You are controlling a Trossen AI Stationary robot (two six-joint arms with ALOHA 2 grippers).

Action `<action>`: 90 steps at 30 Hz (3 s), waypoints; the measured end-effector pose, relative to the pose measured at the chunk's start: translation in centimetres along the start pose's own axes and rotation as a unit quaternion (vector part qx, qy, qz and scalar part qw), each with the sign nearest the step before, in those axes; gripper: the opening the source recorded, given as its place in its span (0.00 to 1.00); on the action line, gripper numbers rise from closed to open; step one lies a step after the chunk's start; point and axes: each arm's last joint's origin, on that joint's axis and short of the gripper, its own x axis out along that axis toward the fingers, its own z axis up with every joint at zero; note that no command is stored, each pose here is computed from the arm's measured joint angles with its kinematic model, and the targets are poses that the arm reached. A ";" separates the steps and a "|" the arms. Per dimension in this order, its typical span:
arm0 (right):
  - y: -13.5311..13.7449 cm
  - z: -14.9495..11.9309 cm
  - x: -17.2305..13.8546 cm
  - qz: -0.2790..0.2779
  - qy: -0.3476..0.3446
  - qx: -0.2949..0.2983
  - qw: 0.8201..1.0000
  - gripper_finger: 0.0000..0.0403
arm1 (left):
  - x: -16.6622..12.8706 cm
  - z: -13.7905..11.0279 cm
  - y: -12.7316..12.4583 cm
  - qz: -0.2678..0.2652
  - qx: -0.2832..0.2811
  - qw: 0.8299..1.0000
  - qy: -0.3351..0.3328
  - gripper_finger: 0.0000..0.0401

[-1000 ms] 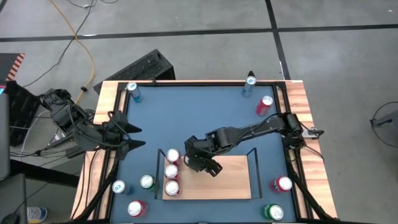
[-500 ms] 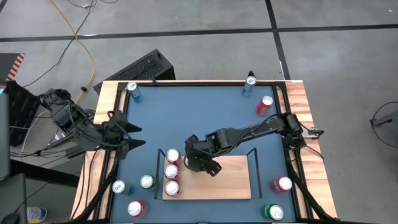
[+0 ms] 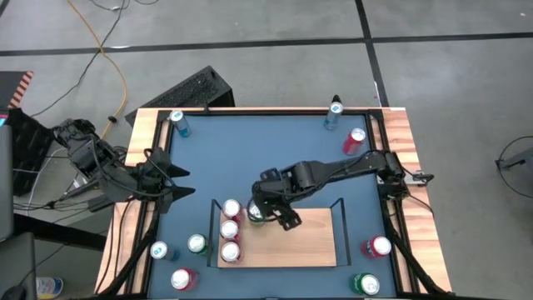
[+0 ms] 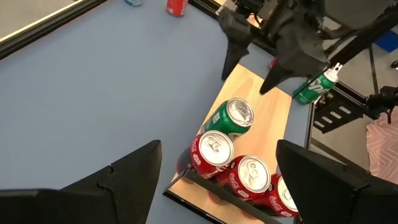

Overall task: Place canned beverage on shelf
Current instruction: Put the top left green soda can on the shelf aligned with the left red soda can, then put the left green soda can on the shelf aligned with the other green soda can

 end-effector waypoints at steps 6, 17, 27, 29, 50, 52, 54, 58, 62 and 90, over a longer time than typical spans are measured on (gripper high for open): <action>2.4 -0.5 -0.4 0.058 0.005 0.060 0.997 0.94 | 0.0 0.0 0.0 0.000 0.000 1.000 0.000 0.75; 7.0 -4.9 2.0 0.018 -0.137 0.211 0.968 0.70 | 0.0 0.0 0.0 -0.003 0.010 1.000 0.004 0.75; 6.6 -6.0 4.5 -0.059 -0.186 0.306 0.932 0.07 | 0.0 0.1 -0.1 -0.001 0.001 1.000 -0.004 0.75; 6.7 -5.9 4.8 -0.057 -0.187 0.297 0.935 0.03 | 0.0 0.0 -0.1 -0.001 0.001 1.000 -0.004 0.75; 5.0 -5.0 5.0 -0.039 -0.233 0.289 0.928 0.00 | 0.0 0.0 0.0 -0.001 0.007 1.000 -0.002 0.75; 4.7 -4.8 5.0 -0.038 -0.240 0.285 0.927 0.00 | 0.0 0.0 0.0 -0.001 0.007 1.000 -0.002 0.75; 4.5 -4.8 5.0 -0.038 -0.243 0.286 0.926 0.00 | 0.0 0.0 0.0 -0.001 0.007 1.000 -0.002 0.75; 4.2 -4.9 5.0 -0.038 -0.241 0.285 0.927 0.00 | 0.0 0.0 0.0 0.000 0.007 1.000 -0.002 0.75; 4.0 -5.0 5.1 -0.042 -0.236 0.286 0.928 0.00 | 0.0 0.0 0.0 -0.001 0.007 1.000 -0.001 0.75; 3.3 -5.2 3.6 -0.079 -0.256 0.279 0.922 0.00 | 0.0 0.0 0.0 -0.001 0.003 1.000 -0.001 0.75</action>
